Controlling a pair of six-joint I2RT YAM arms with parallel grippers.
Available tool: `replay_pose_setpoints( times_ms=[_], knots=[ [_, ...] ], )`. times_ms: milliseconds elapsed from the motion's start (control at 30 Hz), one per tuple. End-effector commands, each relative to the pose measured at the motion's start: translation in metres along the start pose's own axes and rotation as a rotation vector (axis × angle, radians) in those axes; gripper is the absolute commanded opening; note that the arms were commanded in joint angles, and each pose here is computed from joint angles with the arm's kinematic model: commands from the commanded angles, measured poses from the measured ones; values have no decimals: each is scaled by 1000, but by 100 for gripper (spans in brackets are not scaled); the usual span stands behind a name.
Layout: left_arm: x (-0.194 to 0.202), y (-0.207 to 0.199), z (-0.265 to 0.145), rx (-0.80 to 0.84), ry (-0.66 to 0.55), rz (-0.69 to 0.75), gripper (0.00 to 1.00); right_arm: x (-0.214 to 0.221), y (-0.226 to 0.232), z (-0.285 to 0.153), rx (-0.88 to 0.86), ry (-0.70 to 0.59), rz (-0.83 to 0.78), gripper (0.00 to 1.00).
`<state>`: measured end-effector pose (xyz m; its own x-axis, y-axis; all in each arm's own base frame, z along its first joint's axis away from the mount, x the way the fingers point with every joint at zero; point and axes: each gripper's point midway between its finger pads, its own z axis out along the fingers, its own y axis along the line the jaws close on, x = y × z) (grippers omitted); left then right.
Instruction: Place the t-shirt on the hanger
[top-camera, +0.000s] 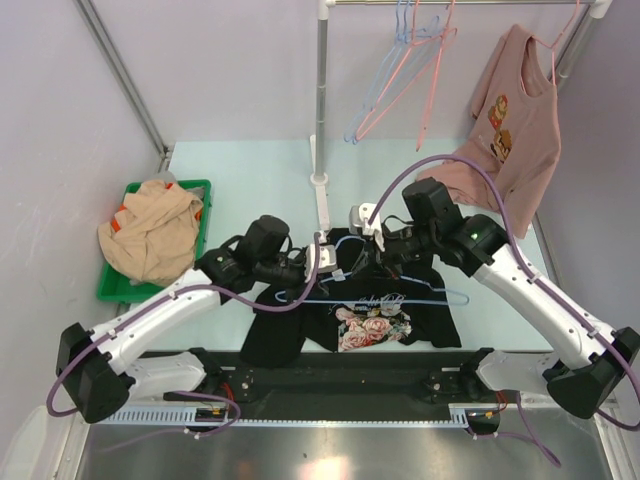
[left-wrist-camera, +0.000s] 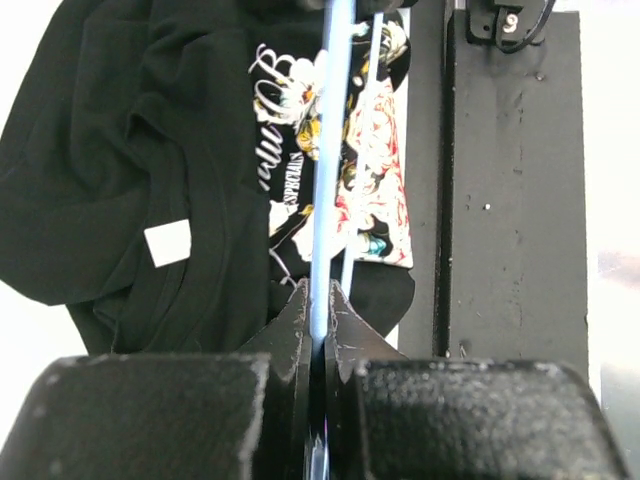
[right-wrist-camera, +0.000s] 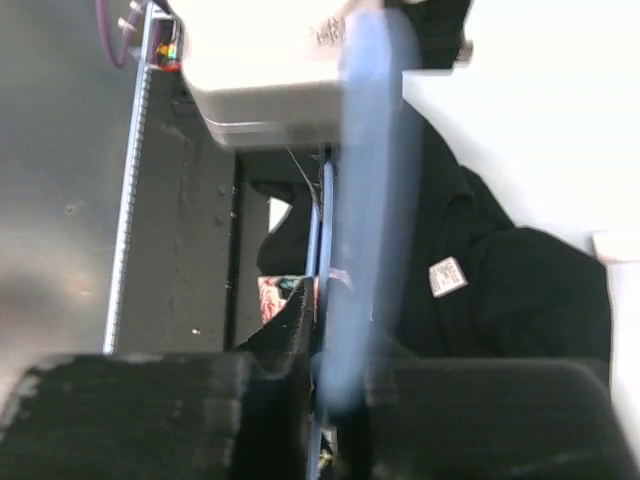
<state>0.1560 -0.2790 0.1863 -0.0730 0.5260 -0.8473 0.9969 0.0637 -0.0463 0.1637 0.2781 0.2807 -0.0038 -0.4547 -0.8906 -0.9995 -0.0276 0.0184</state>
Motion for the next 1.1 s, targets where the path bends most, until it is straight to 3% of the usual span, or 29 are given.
replay_pose_setpoints(
  times_ms=[0, 33, 67, 133, 233, 433, 700, 900, 1067],
  knots=[
    [-22, 12, -10, -14, -77, -38, 5, -3, -3, -9, 34, 27, -55, 0],
    [-19, 16, -11, -25, -70, -35, 15, -2, -6, -11, 52, 36, -60, 0],
    [-18, 19, -11, -31, -68, -32, 35, 3, -11, -15, 72, 47, -49, 0],
    [-11, 34, -18, -73, -70, -42, 50, 7, -21, -25, 112, 56, -55, 0],
    [9, 63, -28, -140, -36, -11, 56, 19, -41, -45, 175, 67, -34, 0],
    [69, 95, -19, -130, 169, 80, 57, 42, -66, -66, 233, 103, -31, 0],
    [86, 126, 8, -113, 212, 97, 58, 56, -84, -64, 222, 122, -20, 0],
    [99, 132, 19, -83, 239, 118, 47, 64, -94, -56, 196, 118, -3, 0],
    [103, 132, 19, -83, 249, 148, 26, 71, -96, -48, 155, 120, 3, 0]
  ],
)
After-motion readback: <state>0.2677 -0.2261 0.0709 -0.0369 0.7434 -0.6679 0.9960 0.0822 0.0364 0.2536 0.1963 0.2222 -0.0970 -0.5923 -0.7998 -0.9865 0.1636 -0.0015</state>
